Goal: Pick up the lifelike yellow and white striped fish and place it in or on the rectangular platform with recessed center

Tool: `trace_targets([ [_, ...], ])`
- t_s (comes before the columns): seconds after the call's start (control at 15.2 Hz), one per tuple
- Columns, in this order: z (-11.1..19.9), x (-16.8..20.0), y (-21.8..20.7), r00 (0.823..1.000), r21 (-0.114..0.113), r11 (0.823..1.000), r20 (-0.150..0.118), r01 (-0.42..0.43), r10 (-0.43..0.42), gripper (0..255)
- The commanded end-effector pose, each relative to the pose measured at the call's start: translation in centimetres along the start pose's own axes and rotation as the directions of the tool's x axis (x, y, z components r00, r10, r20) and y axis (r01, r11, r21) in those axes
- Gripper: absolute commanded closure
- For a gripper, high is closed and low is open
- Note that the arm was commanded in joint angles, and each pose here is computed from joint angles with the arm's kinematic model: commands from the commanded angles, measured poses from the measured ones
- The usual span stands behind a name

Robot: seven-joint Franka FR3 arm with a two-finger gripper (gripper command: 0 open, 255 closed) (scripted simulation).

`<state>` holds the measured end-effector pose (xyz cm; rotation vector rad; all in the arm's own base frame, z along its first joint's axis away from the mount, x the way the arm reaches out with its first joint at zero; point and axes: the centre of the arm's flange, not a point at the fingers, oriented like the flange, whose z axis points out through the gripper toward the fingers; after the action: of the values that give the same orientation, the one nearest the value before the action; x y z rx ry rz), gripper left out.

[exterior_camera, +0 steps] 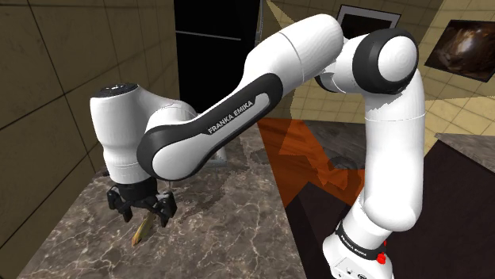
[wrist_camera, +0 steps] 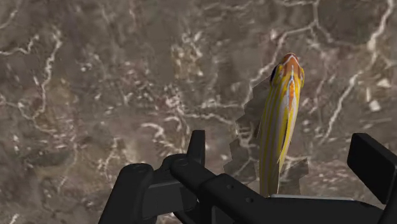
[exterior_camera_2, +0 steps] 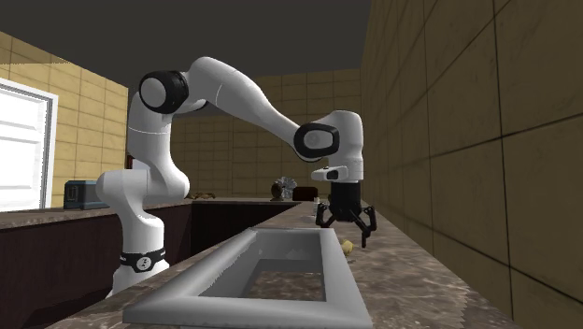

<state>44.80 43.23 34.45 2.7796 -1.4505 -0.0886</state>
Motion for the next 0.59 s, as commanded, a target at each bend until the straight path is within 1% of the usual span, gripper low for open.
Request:
trace_targets([
  [0.0, 0.04, 0.0, 0.0, 1.0, 0.0, 1.0, 0.0, 0.0, 0.0, 0],
  [0.2, 0.03, 0.0, 0.0, 1.0, 0.0, 1.0, 0.0, 0.0, 0.0, 0],
  [0.26, 0.03, 0.0, 0.0, 1.0, 0.0, 1.0, 0.0, 0.0, 0.0, 255],
  [0.53, 0.03, 0.0, 0.0, 1.0, 0.0, 1.0, 0.0, 0.0, 0.0, 255],
])
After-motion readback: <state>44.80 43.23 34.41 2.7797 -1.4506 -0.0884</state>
